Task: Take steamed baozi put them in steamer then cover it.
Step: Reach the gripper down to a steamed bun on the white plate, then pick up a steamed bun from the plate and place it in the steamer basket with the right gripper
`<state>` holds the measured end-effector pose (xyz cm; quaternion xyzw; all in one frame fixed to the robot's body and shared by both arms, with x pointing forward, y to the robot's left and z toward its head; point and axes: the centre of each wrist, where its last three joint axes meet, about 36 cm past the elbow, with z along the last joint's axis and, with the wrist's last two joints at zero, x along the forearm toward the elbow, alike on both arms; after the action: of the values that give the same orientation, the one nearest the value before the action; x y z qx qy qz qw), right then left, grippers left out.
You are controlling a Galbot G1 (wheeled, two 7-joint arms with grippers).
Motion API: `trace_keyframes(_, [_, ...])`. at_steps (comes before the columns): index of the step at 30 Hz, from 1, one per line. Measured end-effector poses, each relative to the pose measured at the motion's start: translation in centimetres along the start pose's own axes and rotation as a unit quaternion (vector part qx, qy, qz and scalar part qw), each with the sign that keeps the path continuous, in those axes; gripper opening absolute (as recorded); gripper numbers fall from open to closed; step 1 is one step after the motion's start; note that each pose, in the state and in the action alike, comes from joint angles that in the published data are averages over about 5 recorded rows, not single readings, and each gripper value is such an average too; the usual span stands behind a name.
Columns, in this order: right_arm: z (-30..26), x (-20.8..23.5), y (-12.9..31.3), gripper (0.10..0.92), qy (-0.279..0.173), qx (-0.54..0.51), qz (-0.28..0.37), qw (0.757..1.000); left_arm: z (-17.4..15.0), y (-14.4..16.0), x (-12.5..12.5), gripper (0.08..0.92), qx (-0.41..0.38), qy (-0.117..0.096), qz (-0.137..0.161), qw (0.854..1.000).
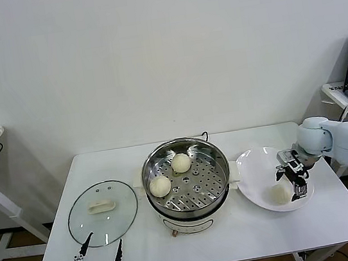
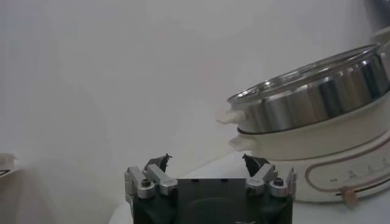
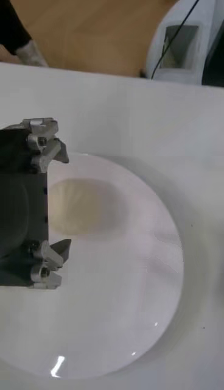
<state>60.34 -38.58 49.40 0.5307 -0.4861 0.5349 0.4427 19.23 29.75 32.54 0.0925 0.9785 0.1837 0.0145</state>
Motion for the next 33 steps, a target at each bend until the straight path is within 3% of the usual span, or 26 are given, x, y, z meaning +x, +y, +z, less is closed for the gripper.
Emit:
trace_keyframes(15, [0.2, -2.1, 0.4, 0.729, 0.000, -0.016, 0.007, 1.000, -0.2, 0.0, 0.1, 0.823, -0.001, 0.001, -0.003, 1.000])
trace_keyframes(21, [-0.1, -1.3, 0.3, 0.636, -0.007, -0.011, 0.010, 1.000, -0.4, 0.3, 0.0, 0.823, -0.003, -0.002, -0.006, 1.000])
trace_keyframes(27, [-1.8, 2.4, -1.2, 0.612, -0.023, 0.026, 0.023, 0.999, -0.7, 0.8, -0.3, 0.823, -0.004, -0.006, -0.011, 1.000])
trace_keyframes(33, [-5.4, 10.3, -4.0, 0.611, -0.041, 0.125, 0.061, 0.989, -0.8, 0.8, -0.4, 0.823, -0.003, -0.008, -0.010, 1.000])
